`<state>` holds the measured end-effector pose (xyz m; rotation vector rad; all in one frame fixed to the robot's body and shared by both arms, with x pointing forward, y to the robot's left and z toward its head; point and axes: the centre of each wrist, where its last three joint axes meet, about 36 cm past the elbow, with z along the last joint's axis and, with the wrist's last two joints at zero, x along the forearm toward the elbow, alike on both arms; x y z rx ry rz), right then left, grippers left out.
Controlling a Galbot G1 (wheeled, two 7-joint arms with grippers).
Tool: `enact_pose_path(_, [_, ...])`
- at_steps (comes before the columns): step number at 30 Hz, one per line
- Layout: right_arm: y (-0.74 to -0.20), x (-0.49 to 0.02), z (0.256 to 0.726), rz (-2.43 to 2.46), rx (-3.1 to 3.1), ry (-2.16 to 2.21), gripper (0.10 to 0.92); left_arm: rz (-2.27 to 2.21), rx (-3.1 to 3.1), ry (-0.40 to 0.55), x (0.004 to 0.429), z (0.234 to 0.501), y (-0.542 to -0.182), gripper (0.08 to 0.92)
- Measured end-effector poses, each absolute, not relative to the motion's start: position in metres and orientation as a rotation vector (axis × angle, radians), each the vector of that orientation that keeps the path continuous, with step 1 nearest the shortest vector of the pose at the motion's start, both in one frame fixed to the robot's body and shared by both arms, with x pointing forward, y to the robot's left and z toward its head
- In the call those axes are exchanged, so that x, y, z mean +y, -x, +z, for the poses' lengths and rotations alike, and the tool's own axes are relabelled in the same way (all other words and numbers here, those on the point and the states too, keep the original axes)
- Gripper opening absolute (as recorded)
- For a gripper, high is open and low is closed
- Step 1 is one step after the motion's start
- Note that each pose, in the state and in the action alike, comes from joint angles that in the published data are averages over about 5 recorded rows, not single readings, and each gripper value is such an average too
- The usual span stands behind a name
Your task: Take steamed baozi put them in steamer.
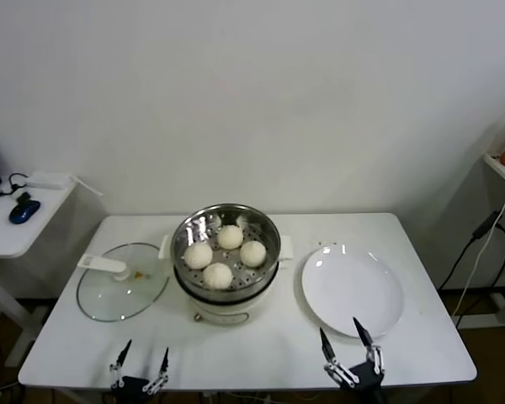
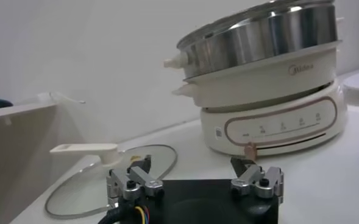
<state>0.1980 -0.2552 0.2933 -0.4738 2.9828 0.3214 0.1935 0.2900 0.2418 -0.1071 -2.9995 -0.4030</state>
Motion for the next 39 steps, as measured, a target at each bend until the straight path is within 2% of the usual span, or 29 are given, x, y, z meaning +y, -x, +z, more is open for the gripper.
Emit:
enact_pose_path(14, [-0.154, -0.253, 0.283, 0.345, 3.040, 0.277, 0.823, -0.406, -3.001, 0.104, 0.291, 0.243, -0.193, 0.823])
enact_pose_path(39, [-0.137, -0.243, 0.276, 0.353, 3.087, 0.198, 0.823, -0.396, -3.003, 0.095, 0.291, 0.243, -0.194, 0.823])
